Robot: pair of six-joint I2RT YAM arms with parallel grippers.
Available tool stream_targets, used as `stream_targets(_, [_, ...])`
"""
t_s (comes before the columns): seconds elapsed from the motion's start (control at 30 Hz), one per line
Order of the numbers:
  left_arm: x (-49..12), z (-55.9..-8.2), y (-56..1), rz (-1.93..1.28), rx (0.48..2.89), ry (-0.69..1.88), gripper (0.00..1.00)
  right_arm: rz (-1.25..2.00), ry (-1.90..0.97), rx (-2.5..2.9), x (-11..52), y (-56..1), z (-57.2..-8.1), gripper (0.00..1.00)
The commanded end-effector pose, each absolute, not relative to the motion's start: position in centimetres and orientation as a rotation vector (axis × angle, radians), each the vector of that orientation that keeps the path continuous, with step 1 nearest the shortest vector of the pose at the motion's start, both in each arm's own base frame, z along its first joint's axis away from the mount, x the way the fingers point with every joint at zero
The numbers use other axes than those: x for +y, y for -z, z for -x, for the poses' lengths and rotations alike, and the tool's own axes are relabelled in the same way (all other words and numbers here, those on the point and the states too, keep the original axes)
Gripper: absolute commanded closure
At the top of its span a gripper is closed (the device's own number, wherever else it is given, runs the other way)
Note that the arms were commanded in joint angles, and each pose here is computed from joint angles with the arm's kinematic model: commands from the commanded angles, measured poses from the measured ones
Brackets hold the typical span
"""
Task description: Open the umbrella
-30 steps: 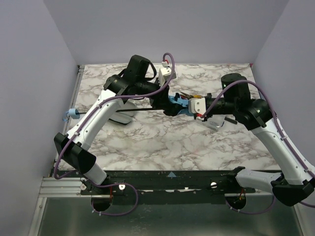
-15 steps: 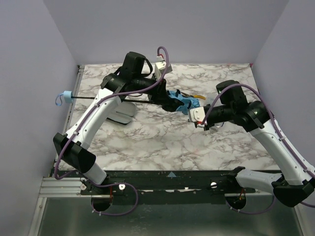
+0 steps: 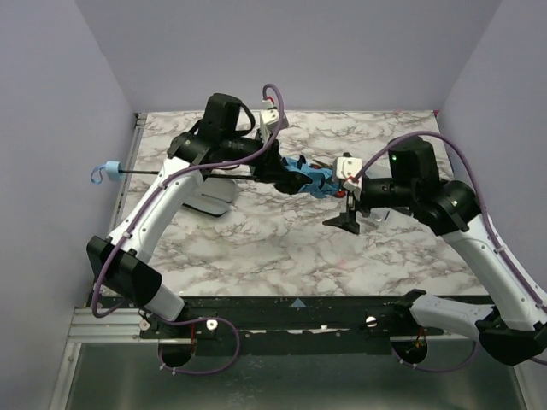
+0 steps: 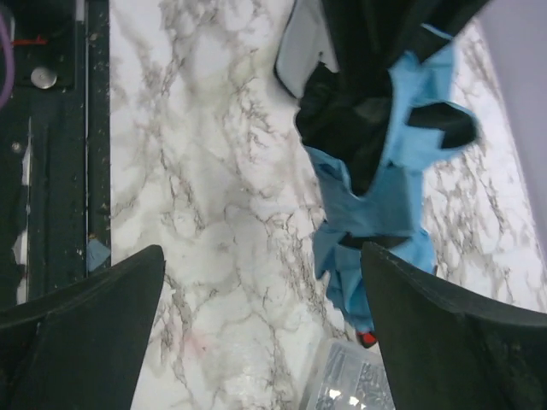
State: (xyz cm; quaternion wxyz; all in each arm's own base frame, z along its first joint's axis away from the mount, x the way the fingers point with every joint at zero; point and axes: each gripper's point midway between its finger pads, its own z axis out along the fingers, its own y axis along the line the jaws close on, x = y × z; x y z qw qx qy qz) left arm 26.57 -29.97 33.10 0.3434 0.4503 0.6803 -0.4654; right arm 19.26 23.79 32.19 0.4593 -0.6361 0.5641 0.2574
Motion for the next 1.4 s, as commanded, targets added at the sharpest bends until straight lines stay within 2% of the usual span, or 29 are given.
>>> stream_targets(0.0, [-28.4, -24.2, -35.9, -1.353, 1.486, 1.151, 1.0, 1.25, -0.61, 1.422, 22.9, -37.6, -19.9, 0.0])
stream_targets(0.2, [-27.8, -22.2, -36.3, -1.486, 1.409, 1.143, 1.0, 1.299, -0.608, 1.511, 23.2, -35.4, -20.7, 0.0])
stream_targets(0.53, [-28.2, -20.7, -38.6, -1.488, 1.289, 1.168, 1.0, 1.433, -0.698, 1.51, 25.0, -31.3, -20.8, 0.01])
stream_targets(0.57, [-28.0, -20.5, -38.4, -1.491, 1.287, 1.172, 1.0, 1.427, -0.73, 1.477, 25.5, -32.0, -20.6, 0.22])
stream_targets(0.67, [-27.9, -20.2, -38.3, -1.496, 1.274, 1.169, 1.0, 1.434, -0.725, 1.458, 25.5, -31.9, -20.5, 0.59])
stream_targets(0.7, [-27.9, -20.1, -38.2, -1.493, 1.275, 1.17, 1.0, 1.437, -0.724, 1.453, 25.5, -31.8, -20.4, 0.75])
stream_targets(0.73, [-27.9, -20.3, -38.2, -1.489, 1.275, 1.156, 1.0, 1.438, -0.726, 1.453, 25.4, -31.7, -20.3, 0.94])
stream_targets(0.77, [-27.9, -20.6, -38.0, -1.478, 1.291, 1.14, 1.0, 1.428, -0.731, 1.454, 25.5, -31.9, -20.4, 1.0])
stream_targets(0.8, [-27.8, -21.1, -38.0, -1.462, 1.308, 1.11, 0.97, 1.409, -0.742, 1.463, 25.6, -32.1, -20.4, 1.0])
stream_targets(0.9, [-27.7, -22.3, -38.1, -1.45, 1.354, 1.03, 0.48, 1.339, -0.768, 1.515, 25.9, -32.5, -21.0, 1.0])
stream_targets(0.93, [-27.6, -22.4, -38.5, -1.459, 1.357, 1.001, 0.4, 1.323, -0.772, 1.535, 26.0, -32.4, -21.2, 1.0])
stream_targets(1.0, [-27.6, -22.5, -39.3, -1.479, 1.343, 0.965, 0.32, 1.303, -0.779, 1.573, 26.1, -32.1, -21.5, 1.0])
stream_targets(1.1, [-27.4, -22.1, -40.9, -1.487, 1.257, 0.917, 0.31, 1.284, -0.786, 1.64, 26.2, -31.5, -21.9, 1.0])
stream_targets(1.17, [-27.5, -21.8, -41.8, -1.468, 1.177, 0.897, 0.34, 1.286, -0.797, 1.666, 26.3, -31.3, -22.0, 1.0])
stream_targets(1.37, [-29.6, -19.4, -39.4, -1.625, 1.008, 0.72, 0.53, 1.263, -0.818, 1.68, 26.7, -31.6, -22.3, 1.0])
